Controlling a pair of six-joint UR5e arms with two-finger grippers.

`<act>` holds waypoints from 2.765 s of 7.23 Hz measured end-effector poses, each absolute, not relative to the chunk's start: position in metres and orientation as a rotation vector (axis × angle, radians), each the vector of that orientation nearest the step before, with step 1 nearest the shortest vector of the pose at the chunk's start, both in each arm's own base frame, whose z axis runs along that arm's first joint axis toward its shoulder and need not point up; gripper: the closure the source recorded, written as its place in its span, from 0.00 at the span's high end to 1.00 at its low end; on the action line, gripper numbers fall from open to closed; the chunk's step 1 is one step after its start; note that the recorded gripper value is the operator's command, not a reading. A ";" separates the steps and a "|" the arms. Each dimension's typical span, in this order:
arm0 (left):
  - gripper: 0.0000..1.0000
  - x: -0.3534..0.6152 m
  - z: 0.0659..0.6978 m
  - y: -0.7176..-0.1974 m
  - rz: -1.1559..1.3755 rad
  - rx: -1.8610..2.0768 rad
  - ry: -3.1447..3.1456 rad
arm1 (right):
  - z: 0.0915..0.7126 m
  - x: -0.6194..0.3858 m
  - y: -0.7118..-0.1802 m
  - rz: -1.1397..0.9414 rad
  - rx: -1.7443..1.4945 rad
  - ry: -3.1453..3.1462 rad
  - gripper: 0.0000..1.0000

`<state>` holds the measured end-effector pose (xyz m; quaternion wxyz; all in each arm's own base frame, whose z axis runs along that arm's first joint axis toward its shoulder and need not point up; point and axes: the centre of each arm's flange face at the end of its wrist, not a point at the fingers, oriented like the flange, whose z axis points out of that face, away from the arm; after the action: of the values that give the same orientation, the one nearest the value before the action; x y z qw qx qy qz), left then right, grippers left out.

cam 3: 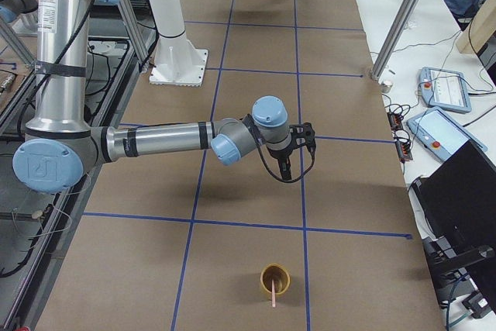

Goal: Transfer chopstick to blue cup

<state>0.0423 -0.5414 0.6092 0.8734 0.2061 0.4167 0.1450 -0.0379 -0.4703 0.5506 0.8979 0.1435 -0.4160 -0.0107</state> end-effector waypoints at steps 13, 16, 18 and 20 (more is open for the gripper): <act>0.00 0.581 0.087 -0.427 -0.158 0.220 0.811 | 0.559 -0.037 -0.465 -0.015 0.282 -0.858 1.00; 0.00 0.616 0.088 -0.394 -0.140 0.192 0.793 | 0.561 -0.037 -0.464 -0.013 0.279 -0.857 1.00; 0.00 0.628 0.094 -0.389 -0.139 0.209 0.777 | 0.561 -0.036 -0.464 -0.013 0.279 -0.857 1.00; 0.00 0.636 0.100 -0.389 -0.139 0.222 0.765 | 0.560 -0.037 -0.465 -0.014 0.281 -0.858 1.00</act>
<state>0.6357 -0.3891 0.1004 0.9193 0.1078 0.3724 -0.0676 -0.0367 -0.4647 0.5596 0.8998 0.1358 -0.4146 -0.0069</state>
